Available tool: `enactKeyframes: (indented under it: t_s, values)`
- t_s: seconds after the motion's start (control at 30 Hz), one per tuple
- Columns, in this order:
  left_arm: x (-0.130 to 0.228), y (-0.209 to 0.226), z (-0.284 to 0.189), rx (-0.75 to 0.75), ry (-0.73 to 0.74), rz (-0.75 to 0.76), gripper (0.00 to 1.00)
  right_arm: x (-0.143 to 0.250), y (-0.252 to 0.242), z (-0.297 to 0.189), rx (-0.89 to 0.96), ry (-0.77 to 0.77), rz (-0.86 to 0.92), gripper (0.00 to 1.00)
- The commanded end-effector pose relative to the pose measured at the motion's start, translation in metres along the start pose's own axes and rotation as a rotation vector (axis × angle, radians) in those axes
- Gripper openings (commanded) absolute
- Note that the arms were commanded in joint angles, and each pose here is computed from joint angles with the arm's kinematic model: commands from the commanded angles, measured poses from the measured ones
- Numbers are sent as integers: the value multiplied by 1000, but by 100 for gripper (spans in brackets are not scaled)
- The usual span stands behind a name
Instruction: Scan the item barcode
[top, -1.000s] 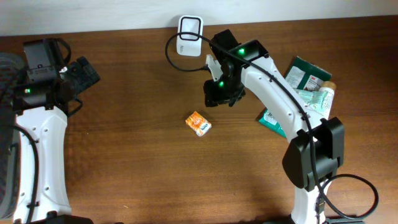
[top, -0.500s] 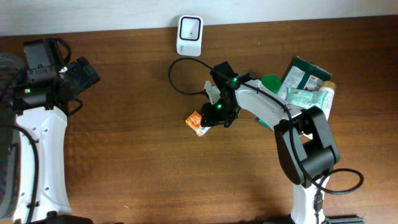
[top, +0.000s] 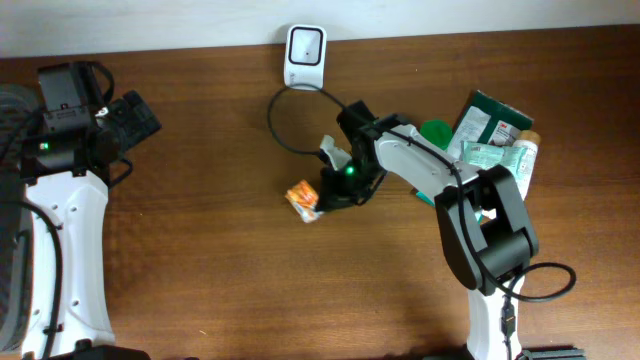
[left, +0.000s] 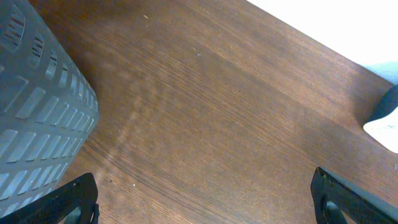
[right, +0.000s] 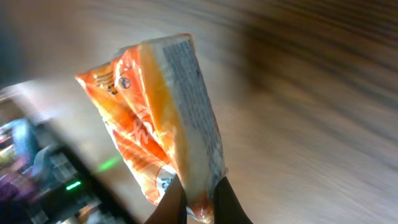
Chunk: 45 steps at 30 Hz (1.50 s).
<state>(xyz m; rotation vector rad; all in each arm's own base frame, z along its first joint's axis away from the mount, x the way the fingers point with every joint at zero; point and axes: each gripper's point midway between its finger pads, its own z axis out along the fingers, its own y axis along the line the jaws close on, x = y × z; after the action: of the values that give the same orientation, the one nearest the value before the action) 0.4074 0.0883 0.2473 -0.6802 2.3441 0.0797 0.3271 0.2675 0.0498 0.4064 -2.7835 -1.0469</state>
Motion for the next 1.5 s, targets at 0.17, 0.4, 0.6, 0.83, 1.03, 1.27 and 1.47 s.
enactKeyframes:
  t_s: [0.17,0.4,0.6,0.83,1.03,1.27,1.47]
  values:
    - [-7,-2,-9,14,-28,5,99,-2,124,-107,-825,-83,-228,4]
    - [-7,-2,-9,14,-28,5,99,10,114,-145,-828,-83,-25,4]
    - [-7,-2,-9,14,-28,5,99,18,115,-184,-825,-159,-14,4]
    - [-7,-2,-9,14,-28,5,99,19,115,-184,-826,-154,-6,4]
    - [-7,-2,-9,14,-28,5,99,16,77,-143,-490,-152,-57,4]
    - [-7,-2,-9,14,-28,5,99,-25,14,-147,267,-283,50,4]
    - [-7,-2,-9,14,-28,5,99,-109,53,-277,733,-782,-148,4]
